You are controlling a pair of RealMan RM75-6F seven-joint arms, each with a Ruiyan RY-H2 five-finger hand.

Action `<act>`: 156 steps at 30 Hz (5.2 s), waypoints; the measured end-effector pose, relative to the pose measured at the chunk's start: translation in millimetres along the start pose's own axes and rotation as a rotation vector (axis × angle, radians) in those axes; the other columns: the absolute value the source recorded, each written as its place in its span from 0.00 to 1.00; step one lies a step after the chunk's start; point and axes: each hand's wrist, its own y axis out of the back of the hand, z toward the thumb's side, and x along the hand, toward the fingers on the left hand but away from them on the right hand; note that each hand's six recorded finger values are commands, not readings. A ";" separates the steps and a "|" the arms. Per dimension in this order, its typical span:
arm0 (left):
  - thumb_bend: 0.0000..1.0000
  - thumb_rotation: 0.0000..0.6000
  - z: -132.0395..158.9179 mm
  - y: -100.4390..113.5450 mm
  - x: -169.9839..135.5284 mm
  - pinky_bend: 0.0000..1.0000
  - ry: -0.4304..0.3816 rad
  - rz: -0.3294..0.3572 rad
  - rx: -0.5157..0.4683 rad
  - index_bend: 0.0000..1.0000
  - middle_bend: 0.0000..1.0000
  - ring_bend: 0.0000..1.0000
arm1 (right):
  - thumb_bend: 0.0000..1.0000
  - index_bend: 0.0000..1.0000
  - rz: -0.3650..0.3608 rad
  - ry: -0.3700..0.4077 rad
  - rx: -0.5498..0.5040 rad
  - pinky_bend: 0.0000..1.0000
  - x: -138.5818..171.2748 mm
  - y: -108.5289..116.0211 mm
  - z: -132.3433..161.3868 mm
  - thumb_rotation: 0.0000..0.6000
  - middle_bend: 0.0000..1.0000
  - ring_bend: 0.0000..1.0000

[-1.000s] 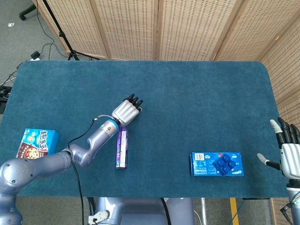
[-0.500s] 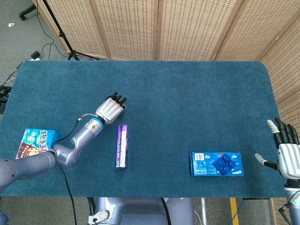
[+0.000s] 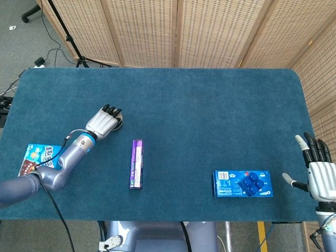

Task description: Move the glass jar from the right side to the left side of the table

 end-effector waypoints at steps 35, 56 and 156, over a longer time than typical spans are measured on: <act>1.00 1.00 8.9 61.6 -21.9 0.14 -0.077 0.261 -0.265 0.28 0.02 0.04 | 0.00 0.00 0.011 0.015 -0.010 0.00 1.4 -3.0 5.3 1.00 0.00 0.00; 1.00 1.00 -3.1 88.8 34.1 0.14 0.085 0.049 -0.573 0.27 0.02 0.04 | 0.00 0.00 0.025 -0.001 -0.012 0.00 -3.3 -6.9 0.2 1.00 0.00 0.00; 1.00 1.00 -38.2 -24.1 -49.7 0.26 0.034 -0.289 -0.679 0.29 0.13 0.12 | 0.00 0.00 0.004 0.012 -0.039 0.00 0.4 0.1 3.5 1.00 0.00 0.00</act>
